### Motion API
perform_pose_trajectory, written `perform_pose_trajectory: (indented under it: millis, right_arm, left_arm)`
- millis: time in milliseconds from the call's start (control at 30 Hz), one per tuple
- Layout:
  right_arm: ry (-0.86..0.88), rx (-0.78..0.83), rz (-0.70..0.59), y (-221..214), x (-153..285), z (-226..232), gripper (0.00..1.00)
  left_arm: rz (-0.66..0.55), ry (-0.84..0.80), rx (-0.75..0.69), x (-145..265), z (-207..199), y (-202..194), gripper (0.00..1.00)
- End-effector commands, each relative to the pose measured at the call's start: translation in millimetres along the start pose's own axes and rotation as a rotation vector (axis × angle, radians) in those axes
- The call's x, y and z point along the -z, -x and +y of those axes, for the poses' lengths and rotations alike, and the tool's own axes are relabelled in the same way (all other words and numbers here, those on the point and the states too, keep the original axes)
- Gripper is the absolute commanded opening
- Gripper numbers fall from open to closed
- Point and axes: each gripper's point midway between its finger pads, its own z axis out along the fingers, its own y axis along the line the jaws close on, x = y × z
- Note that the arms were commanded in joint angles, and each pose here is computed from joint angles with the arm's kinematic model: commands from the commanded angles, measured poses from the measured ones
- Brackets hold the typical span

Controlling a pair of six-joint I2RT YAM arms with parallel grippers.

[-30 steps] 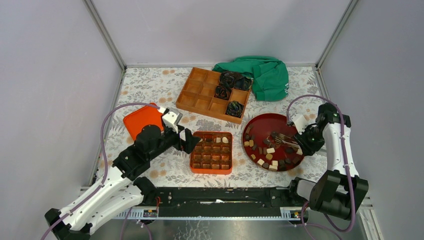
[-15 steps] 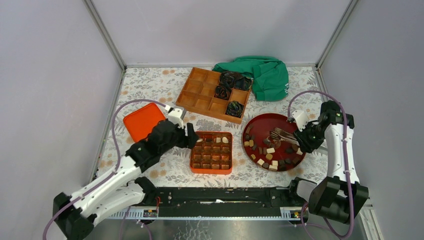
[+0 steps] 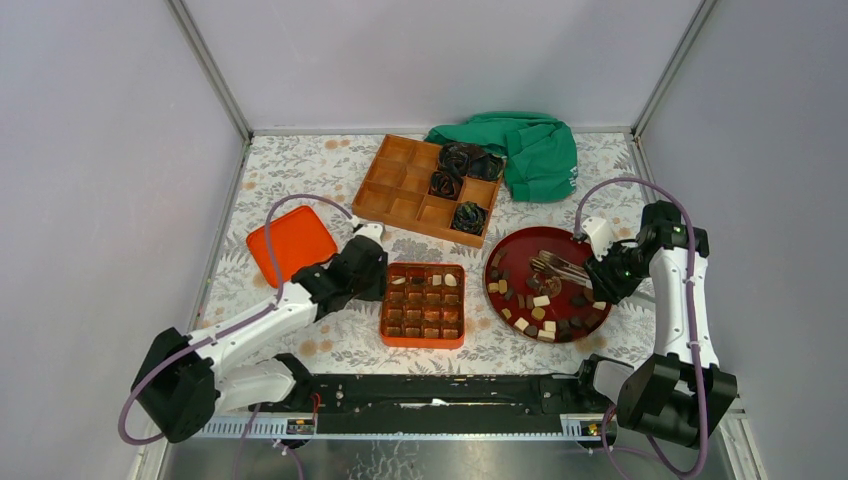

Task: Pack the chocolate
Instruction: Adjust the packing box at the center of the board.

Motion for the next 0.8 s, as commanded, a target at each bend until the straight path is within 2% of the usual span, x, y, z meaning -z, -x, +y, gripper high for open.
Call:
perform_pose_trajectory:
  millis: [0,100,233,400,533,633,767]
  right_arm:
    - [-0.001,0.038,-0.067,15,9,1,0.0]
    - [0.001,0.044,-0.076,16,10,3,0.0]
    - [0.001,0.054,-0.098,21,14,5,0.0]
    - [0.011,0.061,-0.123,27,20,10,0.0]
    - [0.03,0.067,-0.162,36,28,16,0.0]
    - [0.064,0.07,-0.206,46,37,24,0.0]
    - [0.102,0.068,-0.257,60,46,30,0.0]
  left_arm:
    - [0.005,-0.052,0.011,-4,-15,13,0.45]
    - [0.031,-0.04,0.005,-11,-15,8,0.44]
    - [0.075,-0.026,-0.009,-21,-17,5,0.39]
    - [0.129,-0.015,-0.028,-30,-19,2,0.22]
    - [0.127,-0.002,-0.036,-31,-18,5,0.05]
    - [0.064,0.013,-0.031,-24,-16,19,0.0]
    - [-0.149,0.016,-0.021,0,-19,57,0.0]
